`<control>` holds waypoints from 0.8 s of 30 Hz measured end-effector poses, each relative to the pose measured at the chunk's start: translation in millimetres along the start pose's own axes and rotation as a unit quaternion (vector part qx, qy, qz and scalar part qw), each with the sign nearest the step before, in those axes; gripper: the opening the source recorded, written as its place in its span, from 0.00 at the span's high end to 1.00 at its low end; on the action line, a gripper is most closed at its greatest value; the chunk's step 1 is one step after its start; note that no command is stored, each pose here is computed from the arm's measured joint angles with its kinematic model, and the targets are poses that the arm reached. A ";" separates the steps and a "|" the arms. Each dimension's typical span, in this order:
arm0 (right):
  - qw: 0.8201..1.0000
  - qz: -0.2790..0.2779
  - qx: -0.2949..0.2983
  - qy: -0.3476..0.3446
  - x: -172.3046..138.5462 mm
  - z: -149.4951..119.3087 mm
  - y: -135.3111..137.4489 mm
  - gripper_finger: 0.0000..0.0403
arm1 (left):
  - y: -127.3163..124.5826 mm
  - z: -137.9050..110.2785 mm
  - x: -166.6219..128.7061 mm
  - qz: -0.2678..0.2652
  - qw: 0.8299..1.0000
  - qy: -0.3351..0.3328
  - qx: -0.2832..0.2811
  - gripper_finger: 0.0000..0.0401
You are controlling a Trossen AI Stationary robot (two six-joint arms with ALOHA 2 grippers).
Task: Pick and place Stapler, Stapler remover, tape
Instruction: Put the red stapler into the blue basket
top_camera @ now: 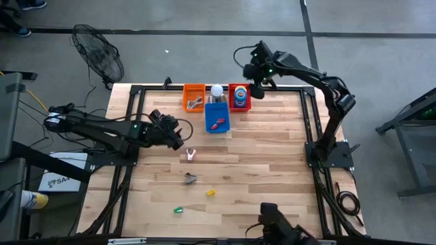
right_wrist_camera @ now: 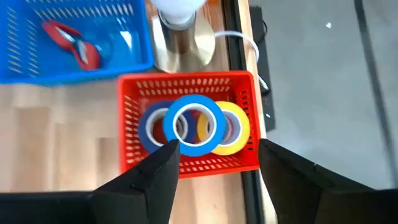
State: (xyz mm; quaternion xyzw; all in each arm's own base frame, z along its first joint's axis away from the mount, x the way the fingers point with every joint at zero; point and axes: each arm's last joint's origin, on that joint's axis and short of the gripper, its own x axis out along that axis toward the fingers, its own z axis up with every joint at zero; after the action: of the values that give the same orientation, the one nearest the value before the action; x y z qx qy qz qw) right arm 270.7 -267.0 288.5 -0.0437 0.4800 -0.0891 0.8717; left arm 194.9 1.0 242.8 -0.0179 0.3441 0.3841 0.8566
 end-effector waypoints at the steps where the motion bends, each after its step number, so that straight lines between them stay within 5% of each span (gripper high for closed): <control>1: 1.000 0.009 0.005 -0.011 -3.3 -1.2 -1.7 0.48 | 2.4 0.5 2.2 0.002 1.000 0.006 -0.004 0.36; 11: 0.999 0.039 0.016 -0.022 -4.8 -16.0 -3.7 0.48 | 20.6 -15.5 30.9 0.005 0.996 0.077 -0.042 0.36; 24: 0.993 -0.056 0.006 -0.104 -26.1 -63.2 40.7 0.48 | 36.6 -44.1 62.4 -0.011 0.984 0.136 -0.113 0.36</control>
State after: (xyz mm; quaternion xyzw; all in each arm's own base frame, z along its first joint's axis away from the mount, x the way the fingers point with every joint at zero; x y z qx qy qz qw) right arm 208.4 -221.4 269.7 -0.0744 0.3833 -0.1352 0.9106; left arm 174.2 54.0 180.0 -0.1708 0.4116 0.4048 0.7985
